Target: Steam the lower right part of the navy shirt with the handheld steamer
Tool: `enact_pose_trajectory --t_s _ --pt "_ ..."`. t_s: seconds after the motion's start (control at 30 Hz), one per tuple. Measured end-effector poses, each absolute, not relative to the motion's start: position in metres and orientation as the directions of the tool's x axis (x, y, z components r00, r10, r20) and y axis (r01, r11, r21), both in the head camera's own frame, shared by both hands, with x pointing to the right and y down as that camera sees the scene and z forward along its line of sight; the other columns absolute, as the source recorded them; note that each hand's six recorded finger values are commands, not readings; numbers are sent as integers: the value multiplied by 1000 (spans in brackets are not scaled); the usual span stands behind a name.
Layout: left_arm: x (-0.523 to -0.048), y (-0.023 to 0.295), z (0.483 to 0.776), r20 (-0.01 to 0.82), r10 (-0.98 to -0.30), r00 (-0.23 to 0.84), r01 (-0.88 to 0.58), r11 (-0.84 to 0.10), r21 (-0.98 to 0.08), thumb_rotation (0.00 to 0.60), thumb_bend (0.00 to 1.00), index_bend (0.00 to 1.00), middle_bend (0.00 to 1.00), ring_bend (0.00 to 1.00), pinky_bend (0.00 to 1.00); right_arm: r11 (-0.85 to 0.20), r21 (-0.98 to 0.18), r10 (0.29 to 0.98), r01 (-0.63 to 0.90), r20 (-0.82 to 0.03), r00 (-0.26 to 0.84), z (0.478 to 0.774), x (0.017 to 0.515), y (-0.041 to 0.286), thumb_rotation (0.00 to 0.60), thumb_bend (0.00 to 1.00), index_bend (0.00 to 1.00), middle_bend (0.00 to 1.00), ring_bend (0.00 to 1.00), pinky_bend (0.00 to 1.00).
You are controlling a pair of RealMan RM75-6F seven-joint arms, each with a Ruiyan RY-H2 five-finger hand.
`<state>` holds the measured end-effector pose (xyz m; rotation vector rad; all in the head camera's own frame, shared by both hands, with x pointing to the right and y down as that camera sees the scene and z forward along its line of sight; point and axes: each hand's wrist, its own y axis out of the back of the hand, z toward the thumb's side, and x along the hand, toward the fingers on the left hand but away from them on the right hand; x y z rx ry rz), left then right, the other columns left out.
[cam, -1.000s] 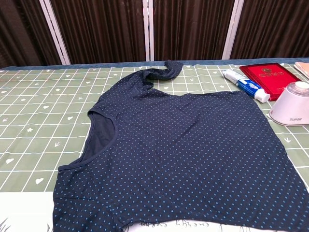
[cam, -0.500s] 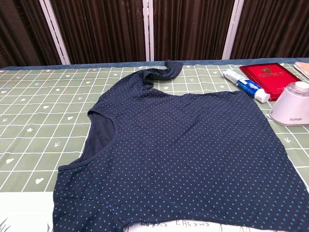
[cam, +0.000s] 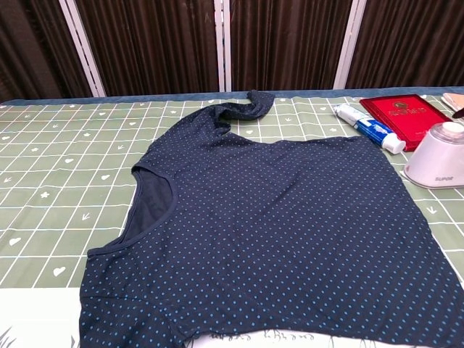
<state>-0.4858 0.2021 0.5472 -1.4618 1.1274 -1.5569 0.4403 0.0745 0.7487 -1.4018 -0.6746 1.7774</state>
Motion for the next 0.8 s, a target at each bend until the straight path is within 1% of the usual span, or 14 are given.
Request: enact_pose_trajectory --t_s 0.03,0.07,0.1,0.13,0.17,0.2,0.3,0.37,0.47,0.67,0.8 --pt "-486 202 547 372 -922 -107 -66 -367 -928 600 0 0 0 0 0 -567 -786 821 -245 -562 -99 748 439 74 600 812 291 349 243 246" --pt "-486 202 547 372 -922 -108 -66 -367 -928 600 0 0 0 0 0 -562 -789 824 -247 -558 -93 747 439 73 600 818 387 456 355 367" --pt "-486 202 547 372 -922 -109 -66 -367 -928 600 0 0 0 0 0 -557 -793 828 -246 -554 -87 746 439 72 600 819 446 517 417 448" --pt "-486 202 547 372 -922 -109 -66 -367 -928 600 0 0 0 0 0 -550 -798 832 -244 -549 -79 745 438 71 600 822 522 586 490 560" --pt "-486 202 547 373 -921 -110 -67 -367 -928 600 0 0 0 0 0 -547 -801 834 -243 -548 -74 744 439 71 600 823 586 632 538 650" --pt "-486 203 547 373 -921 -111 -69 -368 -927 600 0 0 0 0 0 -546 -802 834 -241 -547 -69 744 439 71 600 825 642 655 571 725" --pt "-485 203 547 375 -921 -107 -72 -369 -927 600 0 0 0 0 0 -536 -813 840 -226 -539 -55 740 442 70 600 826 763 670 621 844" --pt "-485 203 547 375 -921 -104 -72 -369 -926 600 0 0 0 0 0 -524 -824 848 -215 -528 -44 736 444 69 600 827 805 669 636 874" --pt "-484 203 547 377 -921 -100 -74 -371 -926 600 0 0 0 0 0 -509 -837 857 -204 -514 -28 731 446 69 600 831 837 660 644 892" --pt "-480 204 547 384 -920 -84 -87 -377 -922 600 0 0 0 0 0 -476 -867 875 -148 -484 23 715 451 69 600 836 844 655 664 926" --pt "-478 205 545 387 -920 -69 -101 -379 -920 600 0 0 0 0 0 -417 -906 900 -70 -422 106 693 447 65 600 836 845 655 672 938"
